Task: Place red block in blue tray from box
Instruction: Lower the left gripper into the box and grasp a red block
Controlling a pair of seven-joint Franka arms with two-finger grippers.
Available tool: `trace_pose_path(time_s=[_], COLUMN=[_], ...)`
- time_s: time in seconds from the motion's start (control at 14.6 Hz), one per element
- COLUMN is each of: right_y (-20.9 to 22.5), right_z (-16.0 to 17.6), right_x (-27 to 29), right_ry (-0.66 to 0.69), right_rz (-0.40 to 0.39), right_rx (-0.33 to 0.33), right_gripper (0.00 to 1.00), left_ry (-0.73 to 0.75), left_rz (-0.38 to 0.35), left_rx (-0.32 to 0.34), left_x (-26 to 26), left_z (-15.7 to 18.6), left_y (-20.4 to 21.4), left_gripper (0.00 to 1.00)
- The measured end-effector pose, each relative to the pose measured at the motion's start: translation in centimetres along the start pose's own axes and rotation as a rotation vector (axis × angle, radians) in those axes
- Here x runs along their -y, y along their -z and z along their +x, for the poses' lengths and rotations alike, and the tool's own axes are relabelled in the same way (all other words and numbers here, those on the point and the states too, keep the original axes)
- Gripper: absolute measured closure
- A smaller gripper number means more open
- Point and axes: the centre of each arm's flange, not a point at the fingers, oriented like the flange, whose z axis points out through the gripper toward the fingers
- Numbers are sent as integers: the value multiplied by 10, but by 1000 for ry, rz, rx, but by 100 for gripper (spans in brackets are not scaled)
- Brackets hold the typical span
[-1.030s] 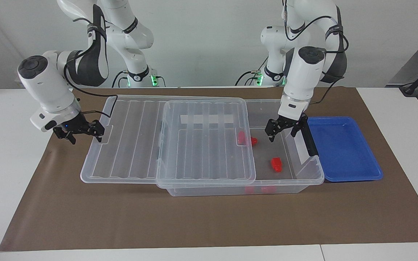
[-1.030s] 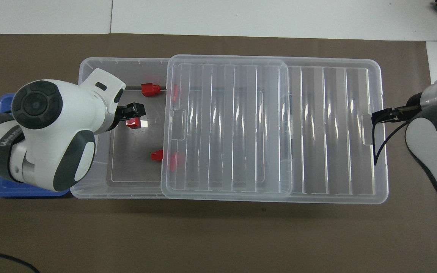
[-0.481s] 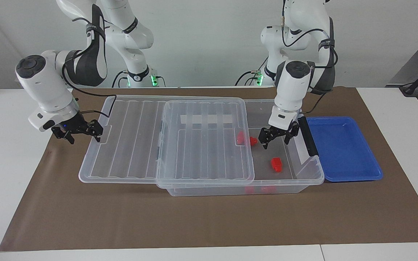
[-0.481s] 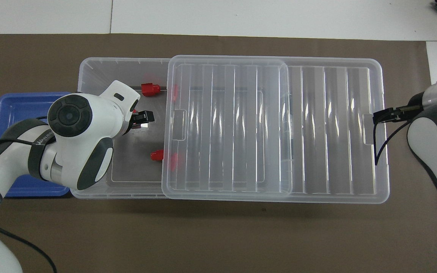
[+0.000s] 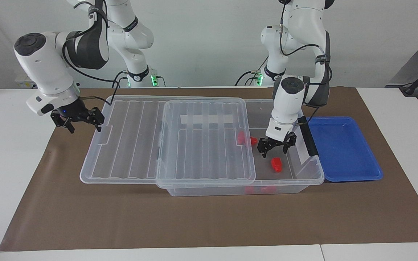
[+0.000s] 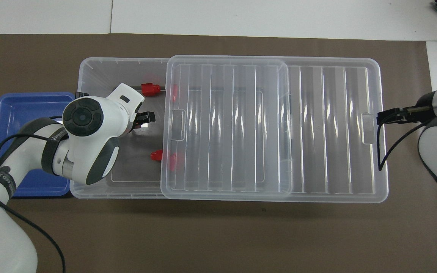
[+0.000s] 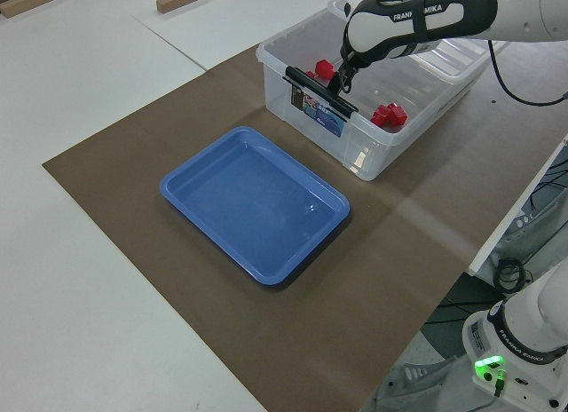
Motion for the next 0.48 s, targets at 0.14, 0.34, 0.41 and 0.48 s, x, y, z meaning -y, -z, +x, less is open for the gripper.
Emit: trace_pose_path(time_s=[0.14,0.34,0.41,0.48], right_y=[16,29,32,37], right_z=[-11,-20,-20,-20], right_x=[21,48,52,55], right_ry=[-37,-54,-56,-58], right_rz=[1,0,1,1], right_rx=[23,32,26,16], right_gripper=[0,0,0,0], left_ry=[-45,-64,-68,-70], left_rz=[22,24,21,19], left_rx=[-19,-30,-34,-38], left_x=[-2,-1,1,1], left_z=[-1,1,2,3], left_y=[-16,-29,-30,-32], left_gripper=[0,0,0,0])
